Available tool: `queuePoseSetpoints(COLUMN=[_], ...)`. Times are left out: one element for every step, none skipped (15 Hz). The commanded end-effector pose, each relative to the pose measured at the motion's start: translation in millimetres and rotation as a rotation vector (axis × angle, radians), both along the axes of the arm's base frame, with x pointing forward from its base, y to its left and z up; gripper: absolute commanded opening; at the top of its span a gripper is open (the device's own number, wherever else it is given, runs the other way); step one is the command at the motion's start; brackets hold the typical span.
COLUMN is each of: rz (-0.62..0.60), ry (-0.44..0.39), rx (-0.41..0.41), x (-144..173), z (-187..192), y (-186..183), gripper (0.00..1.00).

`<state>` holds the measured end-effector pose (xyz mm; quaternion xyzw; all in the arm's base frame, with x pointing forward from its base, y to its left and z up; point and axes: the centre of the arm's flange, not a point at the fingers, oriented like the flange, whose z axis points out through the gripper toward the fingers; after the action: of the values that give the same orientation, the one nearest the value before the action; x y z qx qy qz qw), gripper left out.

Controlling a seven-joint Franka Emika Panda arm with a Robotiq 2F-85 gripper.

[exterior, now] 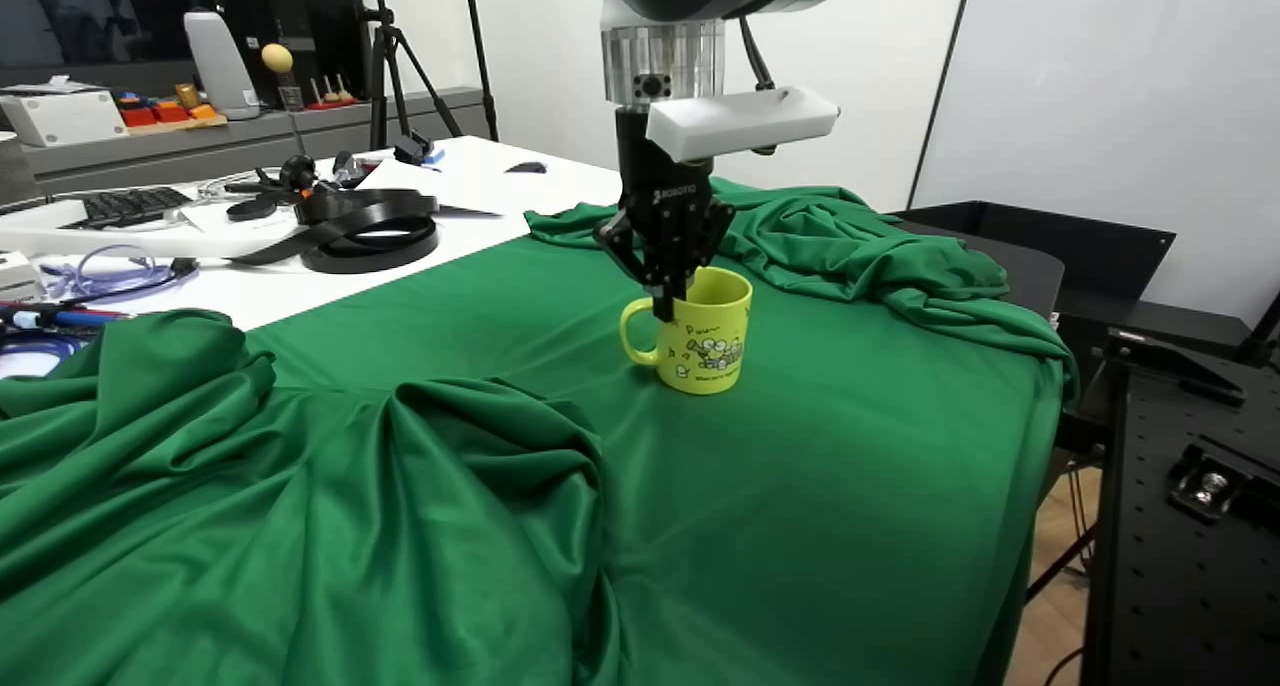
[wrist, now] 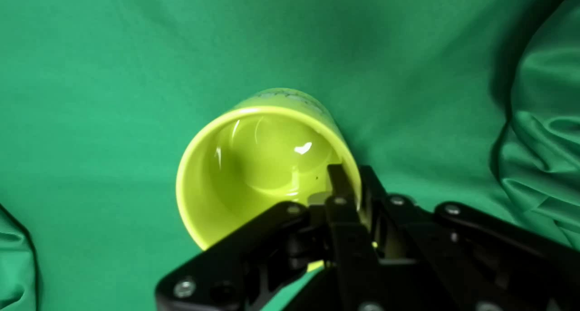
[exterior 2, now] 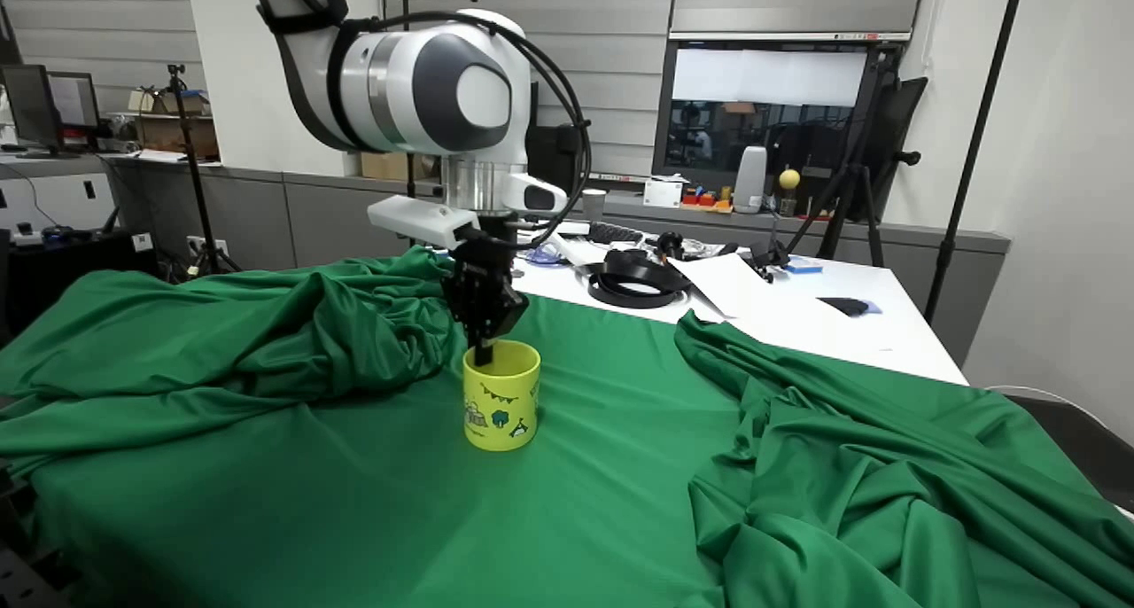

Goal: Pick up cup from the table and move it slightly forward.

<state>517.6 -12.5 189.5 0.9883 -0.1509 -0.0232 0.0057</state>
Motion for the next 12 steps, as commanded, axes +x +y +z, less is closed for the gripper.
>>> queuePoseSetpoints(rz=[-0.003, -0.001, 0.002, 0.007, 0.012, 0.021, 0.030, 0.042, 0.052, 0.063, 0.072, 0.080], ry=[-0.015, -0.020, -0.028, -0.039, -0.050, -0.060, -0.069, -0.076, -0.083, -0.085, -0.087, -0.085], rx=[-0.001, -0.002, -0.005, -0.005, -0.005, -0.006, -0.008, -0.008, -0.005, 0.002, 0.008, 0.017], x=[6.8, 11.0, 15.0, 21.2, 26.6, 33.4, 39.8, 46.2, 52.5, 58.0, 62.7, 67.1], z=[18.3, 23.1, 26.9, 32.8, 37.8, 43.0, 47.1, 50.3, 53.2, 54.5, 56.0, 55.1], y=[-3.4, -3.9, -4.0, -3.0, -1.8, 1.6, 5.4, 10.2, 15.6, 22.0, 27.9, 34.7], gripper=[0.03, 0.02, 0.02, 0.02, 0.02, 0.02, 0.02, 0.02, 0.02, 0.02, 0.02, 0.02])
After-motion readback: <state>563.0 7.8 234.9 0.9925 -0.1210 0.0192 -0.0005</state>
